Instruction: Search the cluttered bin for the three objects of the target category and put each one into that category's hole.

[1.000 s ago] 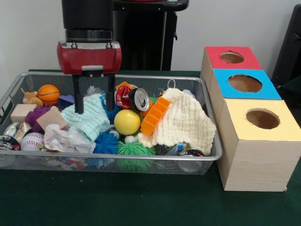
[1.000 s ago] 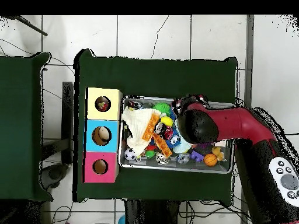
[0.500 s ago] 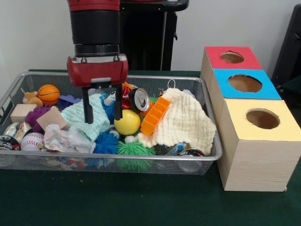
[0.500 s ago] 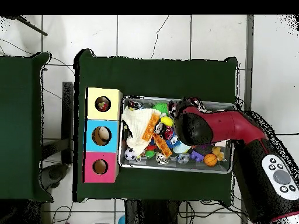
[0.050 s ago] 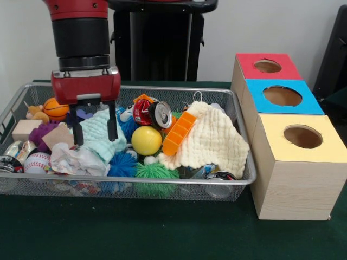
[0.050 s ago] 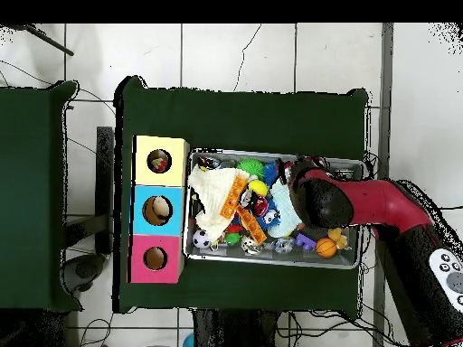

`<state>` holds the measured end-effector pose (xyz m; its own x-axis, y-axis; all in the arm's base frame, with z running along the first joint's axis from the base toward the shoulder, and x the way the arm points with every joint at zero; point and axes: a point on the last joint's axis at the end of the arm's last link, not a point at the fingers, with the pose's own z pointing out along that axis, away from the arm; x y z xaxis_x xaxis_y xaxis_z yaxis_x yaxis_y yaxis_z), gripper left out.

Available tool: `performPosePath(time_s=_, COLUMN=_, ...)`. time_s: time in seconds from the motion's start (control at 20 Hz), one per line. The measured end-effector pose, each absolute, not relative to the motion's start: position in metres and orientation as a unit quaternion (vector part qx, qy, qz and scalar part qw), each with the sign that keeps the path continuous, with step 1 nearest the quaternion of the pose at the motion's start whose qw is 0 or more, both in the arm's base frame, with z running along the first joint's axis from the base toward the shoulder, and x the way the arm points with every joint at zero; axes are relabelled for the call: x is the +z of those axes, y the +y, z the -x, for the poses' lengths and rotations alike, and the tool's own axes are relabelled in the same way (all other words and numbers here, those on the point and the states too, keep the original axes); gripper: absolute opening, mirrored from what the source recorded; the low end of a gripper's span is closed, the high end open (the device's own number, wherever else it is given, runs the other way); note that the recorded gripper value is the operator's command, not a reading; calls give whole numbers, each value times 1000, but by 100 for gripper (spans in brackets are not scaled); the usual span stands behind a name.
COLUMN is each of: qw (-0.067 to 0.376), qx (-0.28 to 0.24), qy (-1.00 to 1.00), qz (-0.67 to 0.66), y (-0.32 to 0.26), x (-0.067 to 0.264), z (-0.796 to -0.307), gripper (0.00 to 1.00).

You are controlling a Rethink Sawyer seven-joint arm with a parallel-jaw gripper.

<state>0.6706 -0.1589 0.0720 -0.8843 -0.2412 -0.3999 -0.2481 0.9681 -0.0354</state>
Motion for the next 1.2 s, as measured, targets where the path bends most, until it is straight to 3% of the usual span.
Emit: performPosePath(time_s=1.2, qw=188, qx=12, qy=965, qz=182, y=-126, x=31, z=-655, gripper=100)
